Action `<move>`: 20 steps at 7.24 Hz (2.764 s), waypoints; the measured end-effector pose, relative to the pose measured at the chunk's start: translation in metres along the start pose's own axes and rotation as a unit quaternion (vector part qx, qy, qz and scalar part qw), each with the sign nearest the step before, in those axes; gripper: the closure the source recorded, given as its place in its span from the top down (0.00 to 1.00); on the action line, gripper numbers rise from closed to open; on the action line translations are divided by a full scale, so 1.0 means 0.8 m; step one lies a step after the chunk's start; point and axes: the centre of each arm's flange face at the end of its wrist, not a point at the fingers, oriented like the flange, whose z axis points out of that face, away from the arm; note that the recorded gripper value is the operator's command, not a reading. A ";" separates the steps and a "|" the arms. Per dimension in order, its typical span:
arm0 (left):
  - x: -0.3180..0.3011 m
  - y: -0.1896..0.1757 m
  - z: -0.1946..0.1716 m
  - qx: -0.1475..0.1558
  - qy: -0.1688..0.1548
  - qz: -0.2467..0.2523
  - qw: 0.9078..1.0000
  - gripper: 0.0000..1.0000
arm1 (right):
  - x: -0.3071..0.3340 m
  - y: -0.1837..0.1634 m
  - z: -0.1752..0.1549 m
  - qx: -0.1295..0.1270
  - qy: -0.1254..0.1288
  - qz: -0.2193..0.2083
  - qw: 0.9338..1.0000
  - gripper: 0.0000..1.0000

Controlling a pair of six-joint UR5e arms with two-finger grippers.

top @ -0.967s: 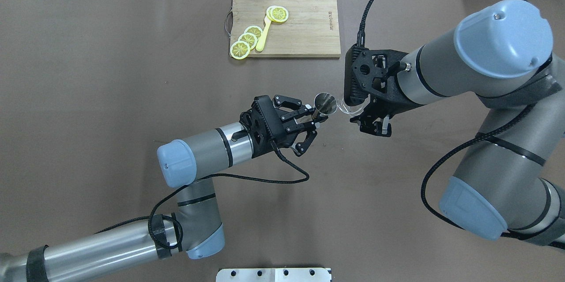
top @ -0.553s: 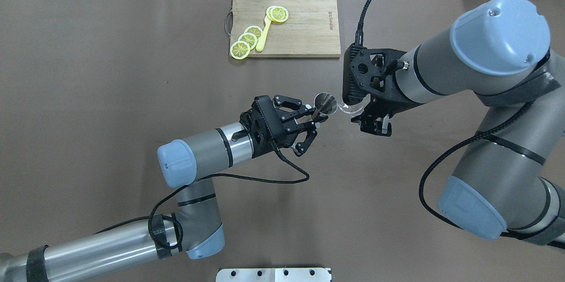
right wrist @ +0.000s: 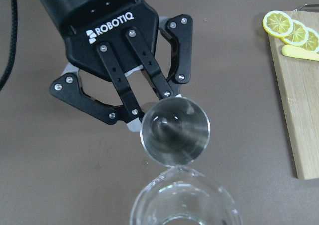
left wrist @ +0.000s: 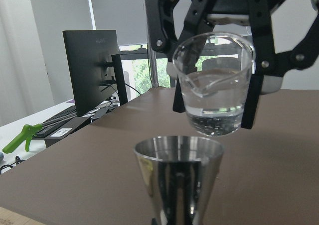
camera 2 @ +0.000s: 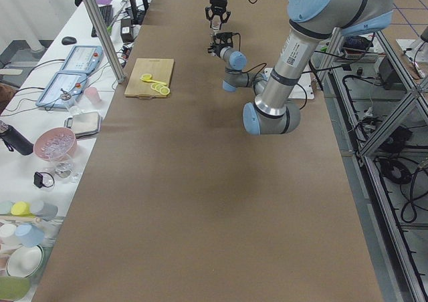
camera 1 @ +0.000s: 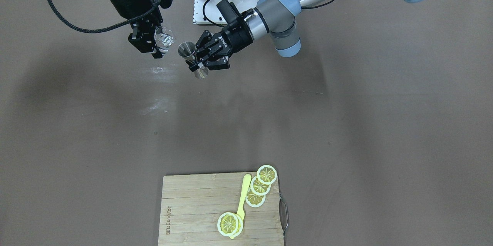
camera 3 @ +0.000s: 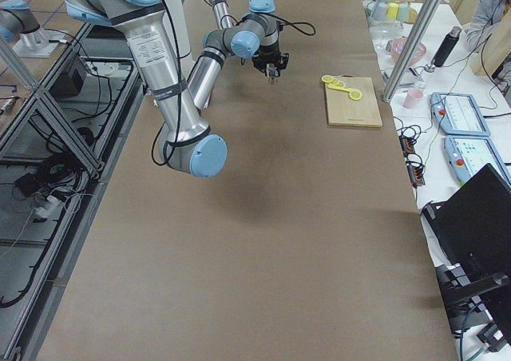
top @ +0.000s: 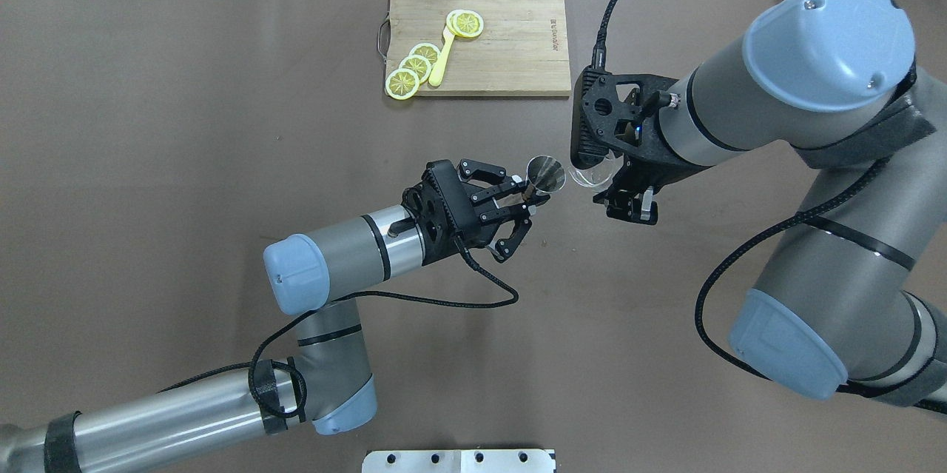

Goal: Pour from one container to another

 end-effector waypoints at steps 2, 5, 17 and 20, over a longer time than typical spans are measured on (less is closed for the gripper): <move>0.000 0.000 0.000 0.000 0.000 0.000 1.000 0.00 | 0.000 -0.002 -0.002 -0.013 -0.003 0.005 1.000 0.00; 0.000 0.000 0.000 -0.001 0.000 0.000 1.000 0.00 | 0.002 -0.007 -0.002 -0.033 -0.002 0.012 0.999 0.00; 0.003 -0.003 0.003 0.001 0.001 -0.001 1.000 0.00 | -0.004 -0.052 -0.001 -0.129 0.013 0.020 0.991 0.00; 0.006 -0.002 0.003 0.000 0.002 -0.001 1.000 0.00 | -0.013 -0.059 -0.006 -0.147 0.022 0.015 0.989 0.00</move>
